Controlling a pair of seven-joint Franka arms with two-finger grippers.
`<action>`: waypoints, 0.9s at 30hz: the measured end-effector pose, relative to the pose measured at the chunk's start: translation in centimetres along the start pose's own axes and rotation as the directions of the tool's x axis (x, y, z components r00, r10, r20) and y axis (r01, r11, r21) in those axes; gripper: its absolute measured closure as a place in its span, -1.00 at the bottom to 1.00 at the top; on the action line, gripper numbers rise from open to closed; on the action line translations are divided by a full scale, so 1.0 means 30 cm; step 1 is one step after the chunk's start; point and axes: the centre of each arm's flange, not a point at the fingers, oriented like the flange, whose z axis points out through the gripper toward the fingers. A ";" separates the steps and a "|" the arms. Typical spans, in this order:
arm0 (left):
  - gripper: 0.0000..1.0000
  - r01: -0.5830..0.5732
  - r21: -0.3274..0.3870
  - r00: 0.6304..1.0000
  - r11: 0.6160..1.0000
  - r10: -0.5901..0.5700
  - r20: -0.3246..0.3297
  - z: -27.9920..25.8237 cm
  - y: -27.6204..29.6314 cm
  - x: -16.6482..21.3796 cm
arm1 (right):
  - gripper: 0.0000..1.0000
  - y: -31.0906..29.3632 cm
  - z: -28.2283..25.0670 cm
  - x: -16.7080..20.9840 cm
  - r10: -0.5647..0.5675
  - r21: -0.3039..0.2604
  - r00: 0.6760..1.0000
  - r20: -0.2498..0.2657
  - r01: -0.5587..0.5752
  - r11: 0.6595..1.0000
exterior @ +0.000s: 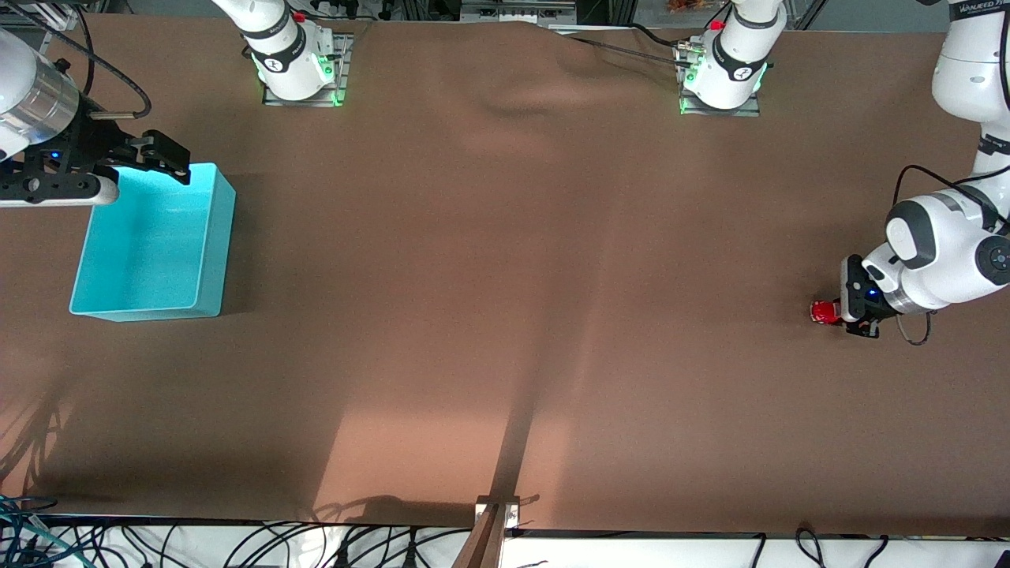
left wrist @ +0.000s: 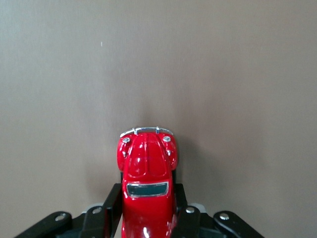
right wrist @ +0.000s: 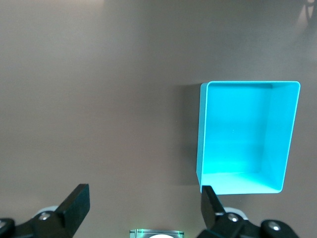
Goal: Wind red beetle toy and store in blue box
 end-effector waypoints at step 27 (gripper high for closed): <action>0.10 -0.015 0.030 1.000 0.999 0.014 0.013 -0.006 0.031 -0.223 | -1.00 0.000 0.000 0.000 0.000 0.000 1.000 0.000 0.000 1.000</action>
